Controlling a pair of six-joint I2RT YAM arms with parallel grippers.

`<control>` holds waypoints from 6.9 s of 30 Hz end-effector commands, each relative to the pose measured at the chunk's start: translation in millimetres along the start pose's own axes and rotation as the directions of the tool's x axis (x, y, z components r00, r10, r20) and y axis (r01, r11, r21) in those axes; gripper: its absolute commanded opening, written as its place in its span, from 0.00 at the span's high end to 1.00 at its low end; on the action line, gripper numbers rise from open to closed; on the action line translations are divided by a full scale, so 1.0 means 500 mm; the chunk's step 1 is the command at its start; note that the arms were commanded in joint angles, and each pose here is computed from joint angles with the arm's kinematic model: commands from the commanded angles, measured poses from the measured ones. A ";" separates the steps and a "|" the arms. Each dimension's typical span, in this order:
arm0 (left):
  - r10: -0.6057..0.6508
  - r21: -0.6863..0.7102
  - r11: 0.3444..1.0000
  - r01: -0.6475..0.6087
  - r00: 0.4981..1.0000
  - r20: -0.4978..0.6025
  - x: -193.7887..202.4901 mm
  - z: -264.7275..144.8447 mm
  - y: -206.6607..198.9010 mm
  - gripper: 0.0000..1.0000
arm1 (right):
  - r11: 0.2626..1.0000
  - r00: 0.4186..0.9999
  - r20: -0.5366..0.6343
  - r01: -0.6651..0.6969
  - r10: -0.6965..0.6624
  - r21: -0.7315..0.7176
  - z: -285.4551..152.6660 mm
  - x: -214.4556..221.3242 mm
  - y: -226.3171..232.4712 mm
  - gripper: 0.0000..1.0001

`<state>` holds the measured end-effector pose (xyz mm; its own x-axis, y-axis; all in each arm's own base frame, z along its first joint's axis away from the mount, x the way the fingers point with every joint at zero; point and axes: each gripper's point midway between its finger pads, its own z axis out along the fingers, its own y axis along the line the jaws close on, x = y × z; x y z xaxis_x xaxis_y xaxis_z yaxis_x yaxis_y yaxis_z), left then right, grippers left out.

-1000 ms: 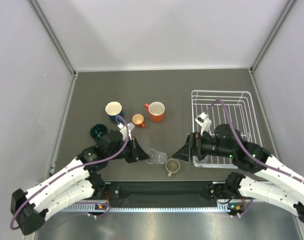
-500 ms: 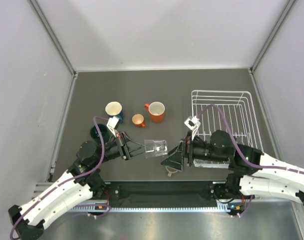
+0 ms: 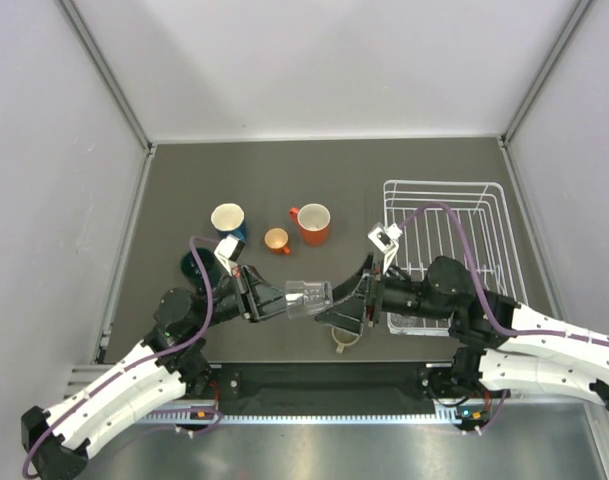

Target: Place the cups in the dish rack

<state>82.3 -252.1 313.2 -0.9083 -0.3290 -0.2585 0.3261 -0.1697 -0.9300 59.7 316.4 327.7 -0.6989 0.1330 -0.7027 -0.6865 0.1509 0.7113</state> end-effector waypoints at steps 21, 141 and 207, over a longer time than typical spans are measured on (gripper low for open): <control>0.010 0.082 0.997 -0.009 1.000 -0.011 0.008 -0.009 -0.031 1.00 | 0.995 0.998 0.065 -0.001 0.007 -0.102 0.025 -0.028 0.043 0.57; 0.010 -0.767 0.617 -0.177 0.976 -0.217 0.057 -0.070 0.317 0.30 | 0.197 0.975 -0.046 0.003 0.217 0.980 -0.442 0.073 -0.381 0.11; 0.189 -0.517 0.820 -0.245 0.969 -0.160 -0.005 0.132 0.193 1.00 | 0.843 0.989 -0.045 -0.093 0.138 0.530 -0.232 0.024 -0.204 0.14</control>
<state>134.0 -318.7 183.1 -0.8703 -0.1204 -0.4776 0.2951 0.6490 -0.7012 96.3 158.4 216.5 -0.8273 0.1296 -0.5467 -0.2650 0.7681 0.5830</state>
